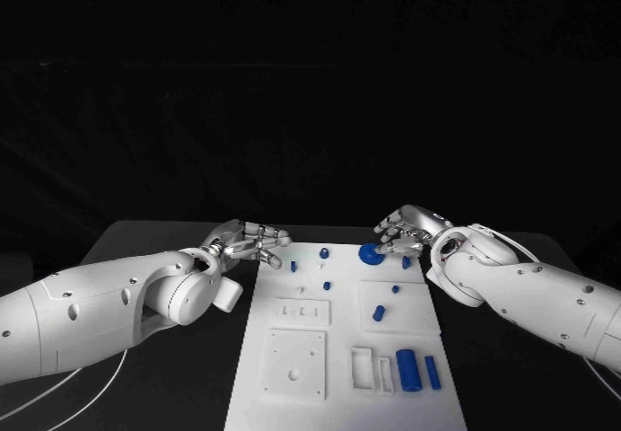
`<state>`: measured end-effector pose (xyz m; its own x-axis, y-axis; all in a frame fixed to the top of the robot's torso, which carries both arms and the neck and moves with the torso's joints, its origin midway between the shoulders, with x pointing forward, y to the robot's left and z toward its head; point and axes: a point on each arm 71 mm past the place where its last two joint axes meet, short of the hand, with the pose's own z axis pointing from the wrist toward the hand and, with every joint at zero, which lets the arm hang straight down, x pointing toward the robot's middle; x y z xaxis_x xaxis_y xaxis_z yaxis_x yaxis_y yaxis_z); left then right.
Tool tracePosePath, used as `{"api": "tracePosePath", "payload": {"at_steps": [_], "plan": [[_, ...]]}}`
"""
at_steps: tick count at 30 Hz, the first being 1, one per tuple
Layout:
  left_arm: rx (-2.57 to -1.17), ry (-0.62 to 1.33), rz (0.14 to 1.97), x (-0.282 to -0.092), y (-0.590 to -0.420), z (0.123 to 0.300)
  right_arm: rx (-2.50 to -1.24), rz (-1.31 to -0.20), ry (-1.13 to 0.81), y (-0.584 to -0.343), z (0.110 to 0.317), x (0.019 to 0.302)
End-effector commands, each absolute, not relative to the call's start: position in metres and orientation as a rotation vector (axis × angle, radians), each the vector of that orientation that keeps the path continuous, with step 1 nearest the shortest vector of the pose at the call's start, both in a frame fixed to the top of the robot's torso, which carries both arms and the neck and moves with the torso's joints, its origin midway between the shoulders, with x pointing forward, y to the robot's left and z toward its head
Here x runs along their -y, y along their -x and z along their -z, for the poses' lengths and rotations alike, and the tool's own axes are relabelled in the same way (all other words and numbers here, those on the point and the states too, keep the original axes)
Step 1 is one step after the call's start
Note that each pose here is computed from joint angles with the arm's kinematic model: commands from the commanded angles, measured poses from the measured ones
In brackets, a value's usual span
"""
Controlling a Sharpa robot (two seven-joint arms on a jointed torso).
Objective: Assemble the parts on the task board
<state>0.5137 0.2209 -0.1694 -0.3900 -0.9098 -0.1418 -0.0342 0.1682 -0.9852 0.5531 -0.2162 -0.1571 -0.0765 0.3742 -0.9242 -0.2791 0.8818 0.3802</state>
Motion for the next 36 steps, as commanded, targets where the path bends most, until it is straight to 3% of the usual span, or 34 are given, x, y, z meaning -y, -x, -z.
{"api": "tracePosePath", "payload": {"at_steps": [1, 16, 36], "plan": [[-1.633, 0.91, 1.357, -0.217, -0.513, 0.169, -1.59, -0.411, 0.04, -0.554, 0.16, 0.212], [-1.641, 0.904, 1.363, -0.215, -0.511, 0.169, -1.608, -0.368, 0.096, -0.556, 0.163, 0.197], [-1.648, 0.899, 1.362, -0.215, -0.511, 0.169, -1.654, -0.38, 0.041, -0.559, 0.168, 0.201]]}}
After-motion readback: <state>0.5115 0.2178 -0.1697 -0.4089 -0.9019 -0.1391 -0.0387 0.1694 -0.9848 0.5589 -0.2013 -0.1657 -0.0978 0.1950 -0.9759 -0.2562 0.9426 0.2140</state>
